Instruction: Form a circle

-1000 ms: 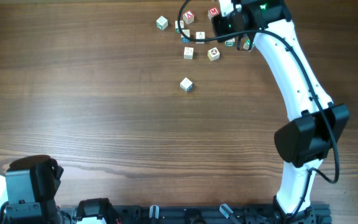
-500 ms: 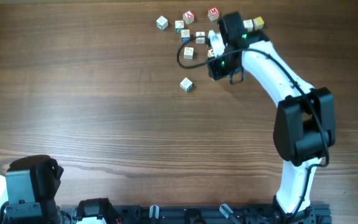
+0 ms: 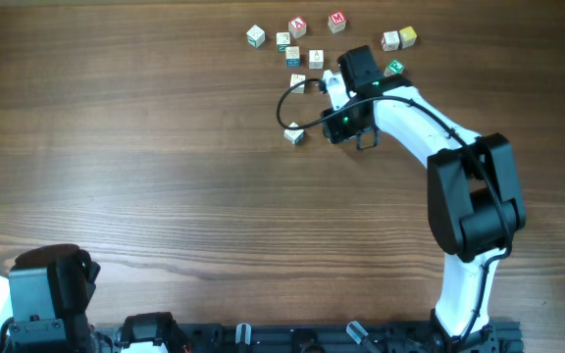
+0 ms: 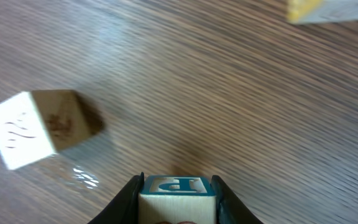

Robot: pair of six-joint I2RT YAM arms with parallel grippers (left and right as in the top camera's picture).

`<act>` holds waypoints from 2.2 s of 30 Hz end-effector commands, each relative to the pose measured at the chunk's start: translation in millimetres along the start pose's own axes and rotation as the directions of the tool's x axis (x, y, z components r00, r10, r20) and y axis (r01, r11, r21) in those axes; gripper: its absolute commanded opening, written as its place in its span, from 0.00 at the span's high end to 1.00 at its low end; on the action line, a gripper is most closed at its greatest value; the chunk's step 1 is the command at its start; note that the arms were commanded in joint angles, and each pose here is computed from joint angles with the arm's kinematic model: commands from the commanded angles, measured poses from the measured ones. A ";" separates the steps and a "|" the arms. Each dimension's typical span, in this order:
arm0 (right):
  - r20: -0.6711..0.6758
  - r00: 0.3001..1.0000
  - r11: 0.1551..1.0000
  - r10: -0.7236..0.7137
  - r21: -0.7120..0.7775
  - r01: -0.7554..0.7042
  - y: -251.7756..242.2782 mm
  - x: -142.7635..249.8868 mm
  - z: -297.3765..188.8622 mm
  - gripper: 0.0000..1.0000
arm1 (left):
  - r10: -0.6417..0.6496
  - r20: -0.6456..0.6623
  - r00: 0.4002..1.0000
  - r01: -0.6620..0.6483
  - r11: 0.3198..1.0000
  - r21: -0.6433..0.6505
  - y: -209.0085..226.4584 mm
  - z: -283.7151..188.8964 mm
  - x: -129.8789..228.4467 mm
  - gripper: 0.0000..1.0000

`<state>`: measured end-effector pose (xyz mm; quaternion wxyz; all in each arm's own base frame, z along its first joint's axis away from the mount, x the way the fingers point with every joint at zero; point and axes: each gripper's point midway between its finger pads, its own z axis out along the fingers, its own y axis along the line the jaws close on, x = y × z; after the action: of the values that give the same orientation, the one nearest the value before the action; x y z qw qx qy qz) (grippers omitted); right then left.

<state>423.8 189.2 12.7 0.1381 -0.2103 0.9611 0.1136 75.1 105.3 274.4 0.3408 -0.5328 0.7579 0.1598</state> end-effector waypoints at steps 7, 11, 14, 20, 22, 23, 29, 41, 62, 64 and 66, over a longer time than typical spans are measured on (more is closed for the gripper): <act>-0.004 1.000 1.000 -0.019 -0.024 0.019 14.2 0.7 6.4 0.58 | -0.019 0.004 1.000 0.019 1.000 -0.005 1.1 0.1 -0.6 0.00; -0.004 1.000 1.000 -0.018 -0.023 0.018 14.2 0.7 6.4 0.56 | -0.019 0.005 1.000 0.019 1.000 -0.004 1.0 0.1 -0.7 0.00; 0.000 1.000 1.000 -0.016 -0.023 0.016 14.2 -0.2 6.4 0.54 | -0.019 0.005 1.000 0.019 1.000 -0.005 1.1 0.1 -0.7 0.00; 0.023 0.998 0.998 0.064 -0.014 -0.063 10.5 -11.0 -6.7 0.53 | -0.019 0.005 1.000 0.019 1.000 -0.004 1.0 0.1 -0.7 0.00; 0.053 0.995 0.997 0.079 -0.016 -0.078 12.4 -21.5 -19.3 0.52 | -0.019 0.005 1.000 0.019 1.000 -0.004 1.0 0.1 -0.7 0.00; 0.066 0.995 0.997 0.078 -0.017 -0.077 13.2 -25.3 -24.3 0.50 | -0.019 0.004 1.000 0.019 1.000 -0.005 1.1 0.1 -0.6 0.00; 0.255 0.957 0.989 0.141 0.011 -0.149 13.4 -61.6 -99.2 0.43 | -0.019 0.005 1.000 0.019 1.000 -0.004 1.0 0.1 -0.7 0.00; 0.537 0.798 0.893 0.273 0.168 -0.418 -42.3 -97.8 -199.1 0.36 | -0.019 0.005 1.000 0.019 1.000 -0.004 1.0 0.1 -0.7 0.00; 0.646 0.535 0.562 0.544 0.192 -0.804 -187.8 -88.1 -67.9 0.42 | -0.019 0.005 1.000 0.019 1.000 -0.005 1.1 0.1 -0.7 0.00; 0.634 0.524 0.543 0.569 0.189 -0.818 -191.2 -82.1 -50.8 0.43 | -0.019 0.005 1.000 0.019 1.000 -0.005 1.2 0.1 -0.7 0.00; 0.617 0.518 0.520 0.592 0.199 -0.831 -195.3 -72.9 -34.4 0.43 | -0.019 0.004 1.000 0.019 1.000 -0.005 1.1 0.1 -0.6 0.00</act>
<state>566.3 43.8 73.7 0.3759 0.2638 0.8883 -0.0058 75.2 105.3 274.3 0.3408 -0.5328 0.7579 0.1598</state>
